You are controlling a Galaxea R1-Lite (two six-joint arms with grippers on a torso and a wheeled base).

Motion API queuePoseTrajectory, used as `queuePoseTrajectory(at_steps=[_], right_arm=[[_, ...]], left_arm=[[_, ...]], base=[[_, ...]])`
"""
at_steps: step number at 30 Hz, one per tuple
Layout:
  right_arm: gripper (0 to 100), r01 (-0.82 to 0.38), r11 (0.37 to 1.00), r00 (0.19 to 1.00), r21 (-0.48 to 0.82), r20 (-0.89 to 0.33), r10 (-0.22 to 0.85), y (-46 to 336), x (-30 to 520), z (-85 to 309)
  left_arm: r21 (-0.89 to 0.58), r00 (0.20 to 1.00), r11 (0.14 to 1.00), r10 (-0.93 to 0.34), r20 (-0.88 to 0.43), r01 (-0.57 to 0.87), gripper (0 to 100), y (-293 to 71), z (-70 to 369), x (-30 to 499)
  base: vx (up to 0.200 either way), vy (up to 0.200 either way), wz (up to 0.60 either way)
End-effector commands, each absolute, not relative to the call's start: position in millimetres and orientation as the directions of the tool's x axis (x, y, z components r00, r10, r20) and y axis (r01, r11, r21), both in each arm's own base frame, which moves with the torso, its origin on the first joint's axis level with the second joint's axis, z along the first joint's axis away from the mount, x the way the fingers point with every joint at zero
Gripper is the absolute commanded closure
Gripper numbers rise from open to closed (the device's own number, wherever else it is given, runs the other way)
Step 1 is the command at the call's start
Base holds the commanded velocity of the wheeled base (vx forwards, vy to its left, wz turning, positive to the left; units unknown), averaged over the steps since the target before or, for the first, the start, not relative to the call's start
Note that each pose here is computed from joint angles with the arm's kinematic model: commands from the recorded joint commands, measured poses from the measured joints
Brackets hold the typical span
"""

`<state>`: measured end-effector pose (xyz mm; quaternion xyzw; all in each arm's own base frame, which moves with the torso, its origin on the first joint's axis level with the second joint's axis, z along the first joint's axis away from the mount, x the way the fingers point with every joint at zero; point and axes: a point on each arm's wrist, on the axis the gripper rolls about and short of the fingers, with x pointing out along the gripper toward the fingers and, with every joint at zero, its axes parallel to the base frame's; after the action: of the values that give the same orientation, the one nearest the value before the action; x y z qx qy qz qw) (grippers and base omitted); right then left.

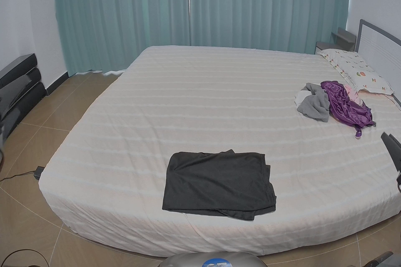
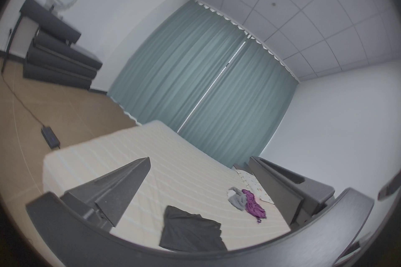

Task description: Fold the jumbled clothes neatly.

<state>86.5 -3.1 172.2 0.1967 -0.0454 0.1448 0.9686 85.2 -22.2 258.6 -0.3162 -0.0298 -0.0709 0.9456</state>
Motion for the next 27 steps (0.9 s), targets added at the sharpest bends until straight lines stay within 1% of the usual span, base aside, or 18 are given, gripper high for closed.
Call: queuePoseTrajectory(at_steps=[1,2,4,7,9,10,12,13,15,18,19,20,22,23,25,27], right_arm=[[0,-0.437,0.893,0.88,0.106,0.257,0.4,11,-18,157],[0,-0.461,0.883,0.868,0.084,0.25,0.43,11,-33,155],[0,-0.478,0.877,0.863,0.056,0.219,0.456,9,-52,152],[0,-0.449,0.893,0.887,0.027,0.137,0.441,10,-63,147],[0,-0.438,0.899,0.891,0.016,0.144,0.432,9,-64,148],[0,-0.407,0.913,0.904,0.013,0.148,0.401,9,-63,147],[0,-0.403,0.915,0.906,0.012,0.149,0.397,9,-63,147],[0,-0.298,0.955,0.944,-0.002,0.146,0.295,6,-60,145],[0,-0.259,0.966,0.957,-0.006,0.132,0.258,6,-57,140],[0,-0.147,0.989,0.983,-0.005,0.108,0.147,3,-45,123],[0,-0.147,0.989,0.983,-0.005,0.108,0.147,3,-45,123],[0,-0.124,0.992,0.984,-0.011,0.126,0.124,3,-36,113],[0,-0.122,0.992,0.978,-0.02,0.165,0.124,3,-29,102],[0,-0.122,0.992,0.978,-0.021,0.17,0.124,3,-28,100],[0,-0.12,0.992,0.971,-0.04,0.206,0.125,3,-25,97],[0,-0.122,0.991,0.974,-0.048,0.188,0.128,3,-25,95]], left_arm=[[-0.369,0.951,0.929,0.081,0.3,0.037,0,14,230,-39],[-0.325,0.943,0.946,0.115,0.312,-0.008,0,14,223,-50],[-0.277,0.927,0.959,0.155,0.341,-0.058,0,13,215,-66],[-0.224,0.906,0.97,0.175,0.386,-0.092,0,10,209,-79],[-0.216,0.896,0.969,0.202,0.396,-0.123,0,8,207,-82],[-0.21,0.886,0.968,0.215,0.412,-0.137,0,5,203,-87],[-0.208,0.885,0.968,0.216,0.413,-0.139,0,5,202,-87],[-0.154,0.882,0.978,0.195,0.429,-0.141,0,4,195,-92],[-0.133,0.882,0.978,0.201,0.427,-0.159,0,5,193,-90],[-0.114,0.893,0.976,0.216,0.394,-0.186,0,5,176,-73],[-0.114,0.893,0.976,0.216,0.394,-0.186,0,5,176,-73],[-0.094,0.897,0.977,0.215,0.388,-0.193,0,5,164,-62],[-0.055,0.905,0.977,0.213,0.368,-0.208,0,5,145,-48],[-0.048,0.906,0.977,0.212,0.366,-0.209,0,5,142,-46],[-0.001,0.912,0.977,0.198,0.358,-0.212,0,4,118,-32],[0.009,0.918,0.981,0.18,0.353,-0.196,0,4,112,-30]], base=[[0.0,0.0,0.0],[0.0,0.0,0.0],[0.0,0.0,0.0],[0.0,0.0,0.0],[0.0,0.0,0.0],[0.0,0.0,0.0],[0.0,0.0,0.0],[0.0,0.0,0.0],[0.0,0.0,0.0],[0.0,0.0,0.0],[0.0,0.0,0.0],[0.0,0.0,0.0],[0.0,0.0,0.0],[0.0,0.0,0.0],[0.0,0.0,0.0],[0.0,0.0,0.0]])
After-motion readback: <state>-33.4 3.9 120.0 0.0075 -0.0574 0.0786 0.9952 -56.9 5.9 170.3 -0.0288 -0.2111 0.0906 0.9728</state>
